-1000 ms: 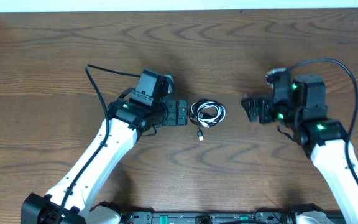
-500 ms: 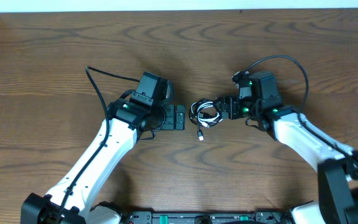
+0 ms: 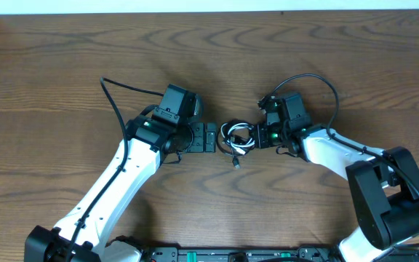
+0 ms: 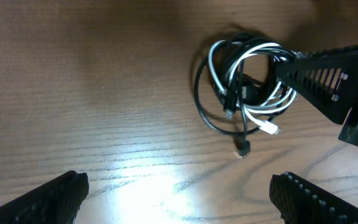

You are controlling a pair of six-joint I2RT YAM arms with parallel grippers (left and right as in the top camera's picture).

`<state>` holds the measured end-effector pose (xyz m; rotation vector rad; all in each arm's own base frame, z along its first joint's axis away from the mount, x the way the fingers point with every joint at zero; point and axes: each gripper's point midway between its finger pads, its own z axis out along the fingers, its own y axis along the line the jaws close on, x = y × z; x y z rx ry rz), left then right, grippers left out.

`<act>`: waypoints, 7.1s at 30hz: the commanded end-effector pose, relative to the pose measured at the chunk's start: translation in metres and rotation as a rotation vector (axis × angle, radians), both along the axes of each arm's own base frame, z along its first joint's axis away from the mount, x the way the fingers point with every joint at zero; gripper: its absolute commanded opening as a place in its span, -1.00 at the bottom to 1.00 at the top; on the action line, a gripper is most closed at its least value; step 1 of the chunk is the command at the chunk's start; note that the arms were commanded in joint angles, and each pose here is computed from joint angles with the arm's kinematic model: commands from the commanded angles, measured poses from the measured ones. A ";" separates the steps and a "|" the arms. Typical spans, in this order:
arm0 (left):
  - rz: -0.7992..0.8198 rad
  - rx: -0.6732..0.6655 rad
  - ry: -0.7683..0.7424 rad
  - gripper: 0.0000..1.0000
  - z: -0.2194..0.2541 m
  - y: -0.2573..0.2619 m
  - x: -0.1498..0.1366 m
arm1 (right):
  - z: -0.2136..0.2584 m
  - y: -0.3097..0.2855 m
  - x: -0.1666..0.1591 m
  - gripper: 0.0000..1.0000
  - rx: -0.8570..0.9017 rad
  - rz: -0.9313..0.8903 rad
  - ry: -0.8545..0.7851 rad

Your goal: Untangle cables

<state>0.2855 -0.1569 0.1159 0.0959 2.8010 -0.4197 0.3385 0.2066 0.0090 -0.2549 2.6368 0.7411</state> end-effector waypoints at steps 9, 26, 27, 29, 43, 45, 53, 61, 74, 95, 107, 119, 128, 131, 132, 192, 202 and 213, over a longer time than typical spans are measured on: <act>-0.093 -0.131 0.014 0.96 0.012 -0.025 -0.008 | 0.072 0.023 -0.012 -0.98 0.142 0.152 -0.120; -0.159 -0.229 -0.035 0.96 0.025 -0.044 -0.001 | 0.115 0.034 -0.031 -0.98 0.256 0.226 -0.150; -0.160 -0.229 -0.035 0.97 0.025 -0.044 -0.001 | 0.114 0.034 -0.032 -0.98 0.258 0.229 -0.142; -0.159 -0.228 -0.031 0.97 0.023 -0.044 -0.001 | 0.112 0.033 -0.035 -0.98 0.252 0.227 -0.126; -0.149 -0.198 0.057 0.96 -0.005 -0.044 -0.001 | 0.052 -0.031 -0.051 -0.98 -0.124 0.037 0.052; -0.150 -0.199 0.054 0.96 -0.006 -0.045 0.001 | 0.043 -0.045 -0.059 -0.98 -0.197 0.012 0.090; -0.154 -0.224 -0.015 0.96 -0.001 -0.052 0.017 | 0.033 -0.065 -0.073 -0.98 -0.306 -0.013 0.152; -0.150 -0.230 -0.022 0.96 0.000 -0.053 0.019 | 0.049 -0.025 -0.076 -0.98 -0.084 0.087 0.155; -0.046 -0.227 0.099 0.96 -0.028 -0.053 0.018 | 0.059 -0.008 -0.078 -0.98 0.019 0.124 0.158; -0.082 -0.122 0.220 0.96 -0.094 -0.087 -0.004 | 0.068 0.003 -0.075 -0.98 0.084 0.151 0.139; -0.048 -0.029 0.177 0.97 -0.100 -0.081 -0.001 | 0.070 0.006 -0.077 -0.98 0.112 0.145 0.156; -0.040 -0.013 0.166 0.96 -0.101 -0.078 0.001 | 0.080 0.017 -0.080 -0.98 0.184 0.184 0.158; -0.040 -0.013 0.166 0.96 -0.101 -0.078 0.001 | 0.085 0.022 -0.082 -0.98 0.224 0.207 0.161; -0.040 -0.011 0.169 0.96 -0.102 -0.077 0.000 | 0.085 0.022 -0.082 -0.98 0.224 0.208 0.158; -0.040 -0.009 0.171 0.96 -0.103 -0.076 -0.001 | 0.086 0.022 -0.082 -0.98 0.225 0.208 0.157; -0.032 0.108 0.283 -0.85 -0.146 -0.036 -0.049 | 0.060 -0.048 -0.042 -0.56 0.017 -0.010 0.094; -0.033 0.028 0.159 -0.85 -0.102 -0.042 -0.027 | 0.058 -0.032 -0.047 -0.50 -0.032 0.041 0.065; -0.081 -0.203 -0.058 -0.85 -0.003 -0.062 -0.023 | 0.061 -0.028 -0.047 -0.44 -0.005 0.054 0.062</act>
